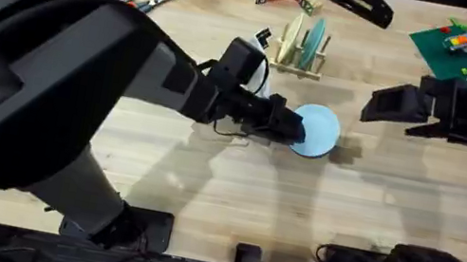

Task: Pick up the plates from the table one by one and place each into a slot on the dish rack.

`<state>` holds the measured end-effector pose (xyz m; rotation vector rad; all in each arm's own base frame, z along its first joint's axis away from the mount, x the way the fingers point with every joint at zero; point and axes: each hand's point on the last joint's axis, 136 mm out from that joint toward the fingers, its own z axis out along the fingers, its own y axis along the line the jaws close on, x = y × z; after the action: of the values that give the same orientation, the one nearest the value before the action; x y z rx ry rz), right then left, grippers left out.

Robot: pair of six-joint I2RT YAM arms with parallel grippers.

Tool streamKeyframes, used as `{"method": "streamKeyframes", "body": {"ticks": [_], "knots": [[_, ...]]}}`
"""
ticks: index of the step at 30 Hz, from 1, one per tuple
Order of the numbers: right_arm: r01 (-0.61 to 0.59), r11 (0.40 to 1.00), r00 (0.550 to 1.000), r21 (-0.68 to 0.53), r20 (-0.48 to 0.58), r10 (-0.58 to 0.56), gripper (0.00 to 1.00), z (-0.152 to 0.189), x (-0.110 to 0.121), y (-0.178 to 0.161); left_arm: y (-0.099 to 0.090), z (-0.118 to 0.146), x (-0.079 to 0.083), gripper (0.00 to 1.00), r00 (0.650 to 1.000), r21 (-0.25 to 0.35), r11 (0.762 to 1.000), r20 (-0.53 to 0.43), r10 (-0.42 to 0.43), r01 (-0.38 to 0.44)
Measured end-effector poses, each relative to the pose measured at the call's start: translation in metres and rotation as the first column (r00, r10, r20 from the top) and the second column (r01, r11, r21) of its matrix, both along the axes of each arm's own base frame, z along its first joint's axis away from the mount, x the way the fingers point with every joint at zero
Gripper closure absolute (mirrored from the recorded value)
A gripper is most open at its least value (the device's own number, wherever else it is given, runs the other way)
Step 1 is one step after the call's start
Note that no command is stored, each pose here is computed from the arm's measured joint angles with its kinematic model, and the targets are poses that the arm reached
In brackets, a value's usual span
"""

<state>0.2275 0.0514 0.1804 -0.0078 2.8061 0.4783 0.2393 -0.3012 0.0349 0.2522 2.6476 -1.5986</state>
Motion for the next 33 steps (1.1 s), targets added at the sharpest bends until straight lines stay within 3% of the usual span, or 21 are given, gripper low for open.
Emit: {"method": "streamKeyframes", "body": {"ticks": [10,18,24,33], "knots": [[-0.039,0.993,0.999,0.112,0.006,0.038,0.007,-0.023,0.006,0.007,0.0,0.0,0.0,0.959,1.0,0.0,1.0,0.0,0.0,0.0],[-0.027,0.982,0.993,0.187,-0.111,0.049,0.007,-0.069,0.017,0.012,0.0,0.0,0.0,0.958,1.0,0.0,1.0,0.0,0.0,0.0],[-0.05,0.969,0.986,0.244,-0.14,0.086,0.007,-0.088,0.028,0.019,0.0,0.0,0.0,0.958,1.0,0.0,1.0,0.0,0.0,0.0],[-0.092,0.936,0.967,0.339,-0.195,0.166,0.006,-0.111,0.028,0.032,0.0,0.0,0.0,0.959,1.0,0.0,1.0,0.0,0.0,0.0]]}}
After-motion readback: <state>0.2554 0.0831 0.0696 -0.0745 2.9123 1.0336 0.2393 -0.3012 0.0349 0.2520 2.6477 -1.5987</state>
